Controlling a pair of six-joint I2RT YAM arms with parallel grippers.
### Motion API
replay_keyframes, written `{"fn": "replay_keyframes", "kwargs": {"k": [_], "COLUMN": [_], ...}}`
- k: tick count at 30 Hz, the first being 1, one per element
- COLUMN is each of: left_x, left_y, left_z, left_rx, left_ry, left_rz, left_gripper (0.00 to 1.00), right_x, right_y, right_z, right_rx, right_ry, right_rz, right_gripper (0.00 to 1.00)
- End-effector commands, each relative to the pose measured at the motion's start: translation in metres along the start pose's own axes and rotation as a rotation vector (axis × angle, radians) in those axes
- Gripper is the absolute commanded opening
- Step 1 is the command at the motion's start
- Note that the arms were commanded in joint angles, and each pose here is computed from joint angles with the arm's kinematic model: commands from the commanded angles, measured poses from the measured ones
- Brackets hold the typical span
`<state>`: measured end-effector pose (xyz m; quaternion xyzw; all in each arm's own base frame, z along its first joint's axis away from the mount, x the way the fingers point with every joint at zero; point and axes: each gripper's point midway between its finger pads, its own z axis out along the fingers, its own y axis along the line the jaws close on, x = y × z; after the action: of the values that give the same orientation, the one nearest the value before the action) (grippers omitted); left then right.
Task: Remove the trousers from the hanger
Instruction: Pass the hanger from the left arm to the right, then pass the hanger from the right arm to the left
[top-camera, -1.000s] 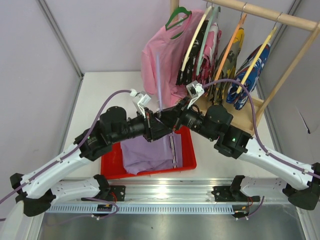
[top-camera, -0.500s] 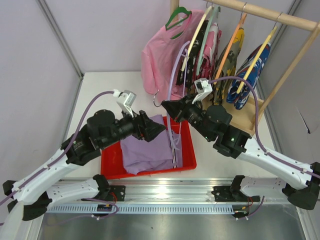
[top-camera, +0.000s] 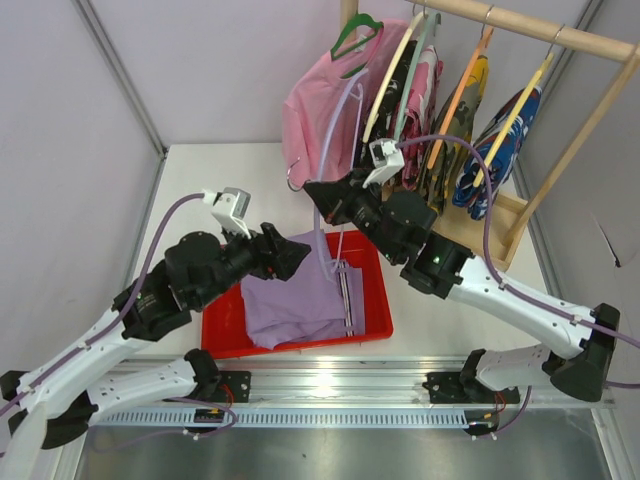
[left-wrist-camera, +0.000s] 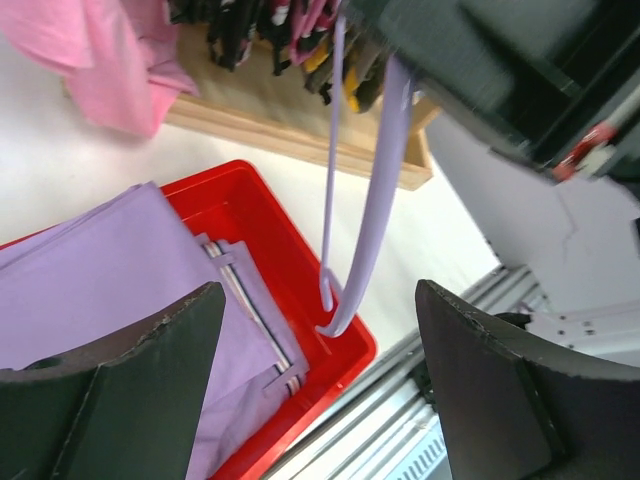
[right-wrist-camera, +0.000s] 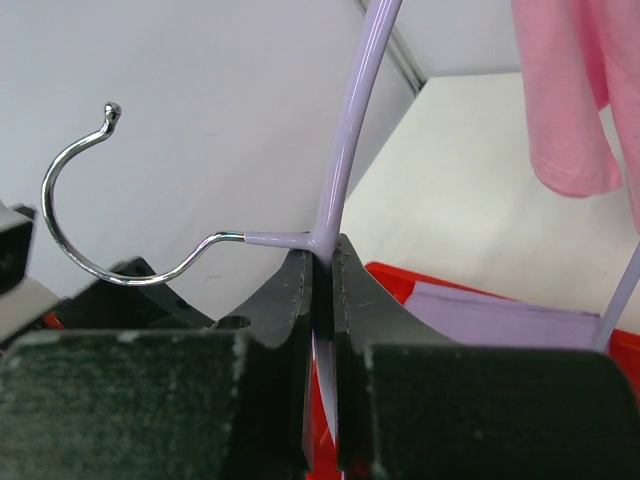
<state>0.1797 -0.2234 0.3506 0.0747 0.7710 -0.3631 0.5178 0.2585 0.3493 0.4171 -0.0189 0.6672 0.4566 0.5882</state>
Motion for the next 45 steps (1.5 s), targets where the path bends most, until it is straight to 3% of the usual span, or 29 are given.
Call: {"fn": "replay_keyframes", "kwargs": {"k": [1,11,15,21,27,35,45], "left_x": [-0.001,-0.035,-0.054,-0.046,-0.051,-0.056,-0.045], "left_y": [0.014,0.019,0.001,-0.011,-0.004,-0.008,-0.003], "left_z": [-0.004,0.004,0.014,0.04,0.044,0.044,0.054], "left_rx": [-0.05,-0.054,0.001,0.05,0.031,0.119,0.202], "left_ry": [-0.025,-0.237,-0.314,-0.297,-0.371,-0.406,-0.361], "left_rz": [0.05,0.192,0.271,0.383,0.392,0.409,0.384], "left_gripper": [0.83,0.83,0.79,0.72,0.66,0.54,0.53], "right_x": [-0.058,-0.086,-0.089,-0.094,-0.107,-0.111,-0.11], "right_y": [0.031,0.021,0.019,0.025,0.027,0.025,0.025], "right_z": [0.009,0.035,0.041,0.044,0.043,0.049,0.049], "right_rx": [-0.086,-0.037,-0.015,-0.031,-0.048,-0.056,-0.062], "right_ry": [-0.157,-0.243,-0.253,-0.262,-0.285,-0.28,-0.275], "right_rz": [0.067,0.219,0.25,0.257,0.286,0.316,0.348], "right_gripper": [0.0,0.0,0.0,0.0,0.0,0.0,0.0]}}
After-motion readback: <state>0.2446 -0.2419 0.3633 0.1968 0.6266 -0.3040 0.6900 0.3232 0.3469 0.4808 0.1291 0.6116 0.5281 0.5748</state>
